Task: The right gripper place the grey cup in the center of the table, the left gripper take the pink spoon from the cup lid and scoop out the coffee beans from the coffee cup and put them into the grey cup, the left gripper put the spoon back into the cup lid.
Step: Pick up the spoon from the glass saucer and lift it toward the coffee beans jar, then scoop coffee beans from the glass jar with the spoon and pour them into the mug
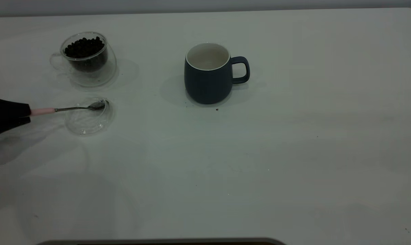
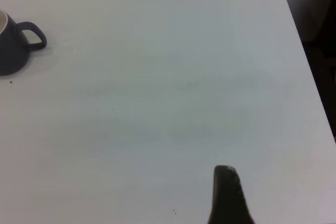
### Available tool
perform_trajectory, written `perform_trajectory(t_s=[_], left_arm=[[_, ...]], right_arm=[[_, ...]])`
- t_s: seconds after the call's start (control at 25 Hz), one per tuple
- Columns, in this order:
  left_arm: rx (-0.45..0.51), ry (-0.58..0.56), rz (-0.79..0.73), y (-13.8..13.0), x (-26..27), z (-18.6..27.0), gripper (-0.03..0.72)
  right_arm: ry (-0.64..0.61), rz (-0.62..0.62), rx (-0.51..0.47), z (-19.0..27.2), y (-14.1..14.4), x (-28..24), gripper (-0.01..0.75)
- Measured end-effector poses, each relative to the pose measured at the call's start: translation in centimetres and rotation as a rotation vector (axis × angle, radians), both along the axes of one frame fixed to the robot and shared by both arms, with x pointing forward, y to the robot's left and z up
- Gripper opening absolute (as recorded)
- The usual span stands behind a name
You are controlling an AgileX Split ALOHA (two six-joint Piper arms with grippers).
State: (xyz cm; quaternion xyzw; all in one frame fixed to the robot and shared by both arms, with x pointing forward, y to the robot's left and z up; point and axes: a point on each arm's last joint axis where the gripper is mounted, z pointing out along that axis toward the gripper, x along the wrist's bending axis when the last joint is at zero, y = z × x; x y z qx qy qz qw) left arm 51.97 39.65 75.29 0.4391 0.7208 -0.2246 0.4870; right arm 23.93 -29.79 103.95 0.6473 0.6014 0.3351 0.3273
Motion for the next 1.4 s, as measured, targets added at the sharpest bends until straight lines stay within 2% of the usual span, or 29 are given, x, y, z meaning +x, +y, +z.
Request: perform_trajectory(t_s=[0.28,0.52,0.68,1.04,1.4], left_arm=[[0.03,-0.029,-0.047,0.3,0.3,1.7,0.128],[0.009,-0.013,-0.069,0.1,0.1,2.0,0.128],[-0.039,-0.101,-0.112,0.2,0.6,3.4,0.128],[0.081,-0.283,-0.13,2.9,4.7,7.1,0.127],[0.144,-0.384,-0.105,5.0,7.8,9.3,0.127]], right_arm=[[0.0,0.0,0.0,0.0,0.0,0.0,0.537],[0.001,0.0,0.0,0.0,0.0,0.0,0.537],[0.001,0.0,0.0,0.0,0.0,0.0,0.537],[0.001,0.0,0.0,0.0,0.0,0.0,0.537],[0.001,0.0,0.0,0.0,0.0,0.0,0.537]])
